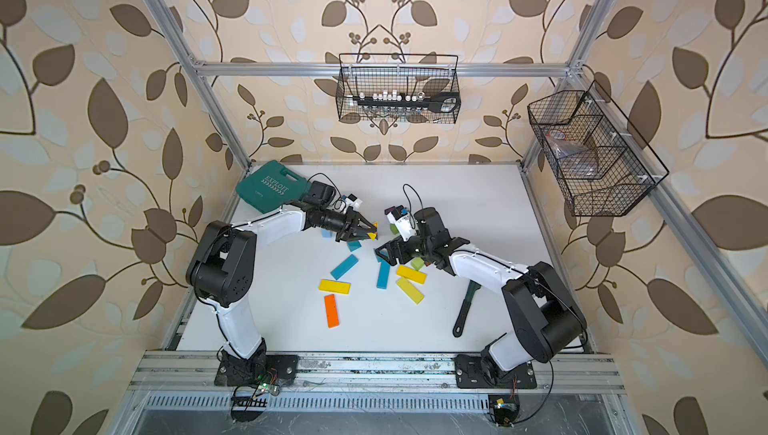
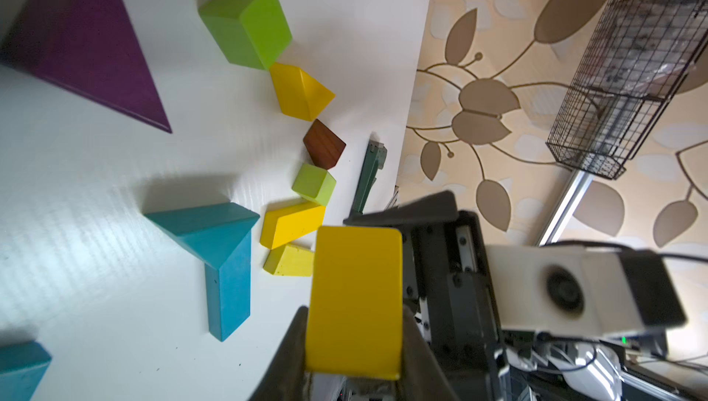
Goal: Assemble a small pinwheel with building blocks
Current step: Pick up the building block from the center of the board.
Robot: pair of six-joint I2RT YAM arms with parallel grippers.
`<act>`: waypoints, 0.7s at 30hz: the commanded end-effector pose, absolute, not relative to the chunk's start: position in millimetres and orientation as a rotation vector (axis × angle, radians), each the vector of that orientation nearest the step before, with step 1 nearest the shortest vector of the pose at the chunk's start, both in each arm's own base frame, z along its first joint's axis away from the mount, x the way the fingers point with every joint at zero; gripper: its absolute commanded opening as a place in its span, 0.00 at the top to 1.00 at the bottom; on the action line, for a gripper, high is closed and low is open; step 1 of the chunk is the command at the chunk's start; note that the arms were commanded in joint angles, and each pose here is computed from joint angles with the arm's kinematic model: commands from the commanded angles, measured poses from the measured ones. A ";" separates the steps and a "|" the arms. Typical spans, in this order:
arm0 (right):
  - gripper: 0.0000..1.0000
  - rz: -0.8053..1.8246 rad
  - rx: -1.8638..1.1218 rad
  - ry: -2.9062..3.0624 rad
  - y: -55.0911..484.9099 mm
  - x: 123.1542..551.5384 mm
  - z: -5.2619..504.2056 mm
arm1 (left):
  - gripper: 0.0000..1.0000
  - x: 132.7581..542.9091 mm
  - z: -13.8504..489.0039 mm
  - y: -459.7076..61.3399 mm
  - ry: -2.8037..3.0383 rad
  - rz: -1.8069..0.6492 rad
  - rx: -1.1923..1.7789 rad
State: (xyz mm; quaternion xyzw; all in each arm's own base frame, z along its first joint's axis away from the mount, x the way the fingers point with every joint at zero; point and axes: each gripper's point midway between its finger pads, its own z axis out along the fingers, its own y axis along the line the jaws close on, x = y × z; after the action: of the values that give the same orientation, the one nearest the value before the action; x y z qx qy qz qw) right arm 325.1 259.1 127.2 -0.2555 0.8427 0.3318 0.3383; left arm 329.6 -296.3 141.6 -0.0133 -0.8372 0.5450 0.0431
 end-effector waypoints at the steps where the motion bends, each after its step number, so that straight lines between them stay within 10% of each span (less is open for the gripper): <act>1: 0.14 0.854 -0.858 2.023 263.1 323.2 151.2 | 1.00 316.5 166.9 -296.7 -2.469 1.771 -0.217; 21: 0.25 0.823 -1.167 1.854 310.0 334.6 166.6 | 0.99 306.5 173.6 -303.0 -2.351 1.802 -0.254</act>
State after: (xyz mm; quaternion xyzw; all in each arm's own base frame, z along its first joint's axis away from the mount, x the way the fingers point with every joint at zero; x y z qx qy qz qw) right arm 335.9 305.7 171.4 -0.4453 0.7306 0.3268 0.4014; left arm 305.6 -299.4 157.9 -0.0596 -0.8018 0.5873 0.0930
